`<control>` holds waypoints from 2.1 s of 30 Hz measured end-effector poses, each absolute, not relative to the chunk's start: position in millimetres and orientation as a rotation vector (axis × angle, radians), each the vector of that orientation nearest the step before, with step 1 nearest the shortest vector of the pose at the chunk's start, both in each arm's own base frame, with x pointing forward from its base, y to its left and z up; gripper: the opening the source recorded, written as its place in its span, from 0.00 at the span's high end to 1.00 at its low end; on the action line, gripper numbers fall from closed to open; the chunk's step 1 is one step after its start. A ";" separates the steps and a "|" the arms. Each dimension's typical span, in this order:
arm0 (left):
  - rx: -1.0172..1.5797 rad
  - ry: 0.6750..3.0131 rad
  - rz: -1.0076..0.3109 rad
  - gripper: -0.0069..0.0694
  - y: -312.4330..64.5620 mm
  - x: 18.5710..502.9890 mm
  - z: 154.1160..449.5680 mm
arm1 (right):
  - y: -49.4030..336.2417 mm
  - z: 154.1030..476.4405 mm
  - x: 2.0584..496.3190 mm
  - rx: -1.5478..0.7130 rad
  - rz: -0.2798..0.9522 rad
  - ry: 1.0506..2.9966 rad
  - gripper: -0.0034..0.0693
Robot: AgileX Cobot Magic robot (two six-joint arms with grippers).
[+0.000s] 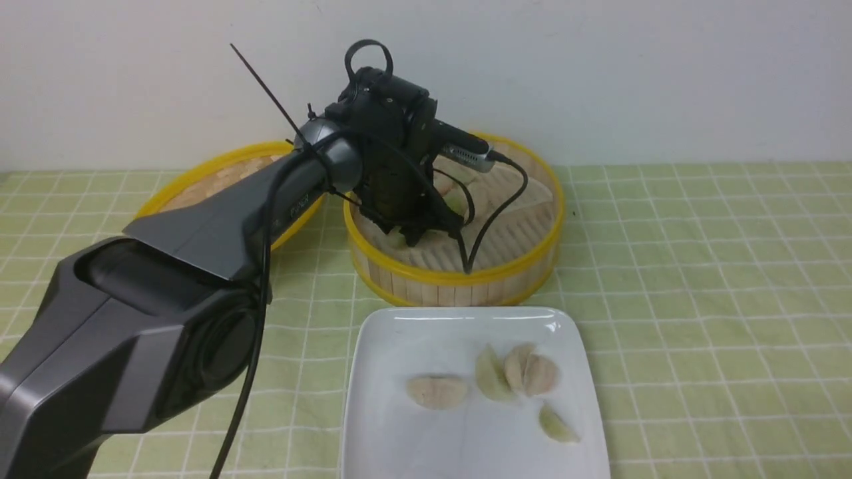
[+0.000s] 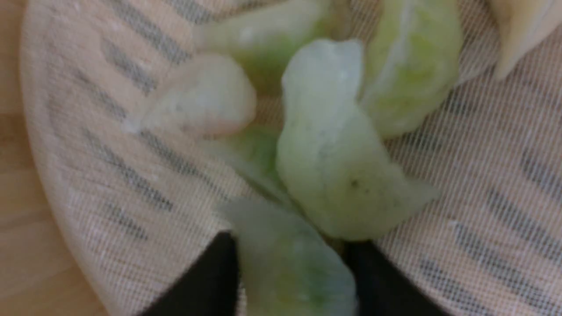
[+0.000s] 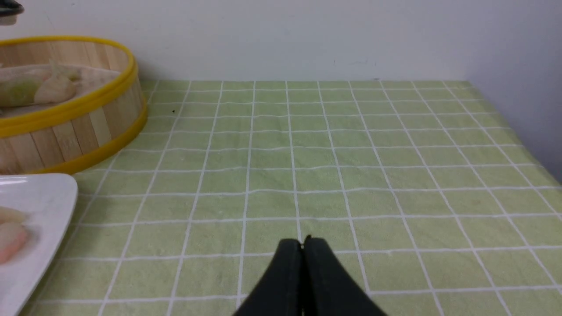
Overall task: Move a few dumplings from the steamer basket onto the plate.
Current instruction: Use the left arm to grab a dumpling from the steamer, then use the left arm to put the dumpling into the plate, then use the left arm to grab a dumpling from the steamer
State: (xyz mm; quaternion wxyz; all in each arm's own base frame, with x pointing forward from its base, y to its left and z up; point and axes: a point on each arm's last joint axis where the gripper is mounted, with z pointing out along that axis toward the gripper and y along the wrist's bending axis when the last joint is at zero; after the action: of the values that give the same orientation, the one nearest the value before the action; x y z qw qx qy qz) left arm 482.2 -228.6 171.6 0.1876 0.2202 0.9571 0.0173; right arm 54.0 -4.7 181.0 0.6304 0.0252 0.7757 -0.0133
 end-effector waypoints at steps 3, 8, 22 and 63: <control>0.607 2.716 0.058 0.60 -227.4 480.5 187.9 | -4.7 181.0 54.0 0.058 -0.031 1.776 0.97; 0.584 2.620 0.011 0.60 -229.3 482.4 229.2 | -4.7 181.0 54.0 0.057 -0.031 1.776 0.97; 0.746 2.628 -0.360 0.60 -217.3 376.1 332.5 | -4.7 181.0 54.0 0.057 -0.031 1.776 0.97; 0.477 2.431 -0.307 0.26 -229.0 461.5 243.8 | -4.7 181.0 54.0 0.054 -0.033 1.776 0.97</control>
State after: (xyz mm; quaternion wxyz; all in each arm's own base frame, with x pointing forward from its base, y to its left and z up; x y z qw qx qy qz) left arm 461.5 -229.0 243.8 0.3172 0.1814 0.9235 -0.1167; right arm 54.0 -4.7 181.0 0.6304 0.0238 0.7758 -0.0145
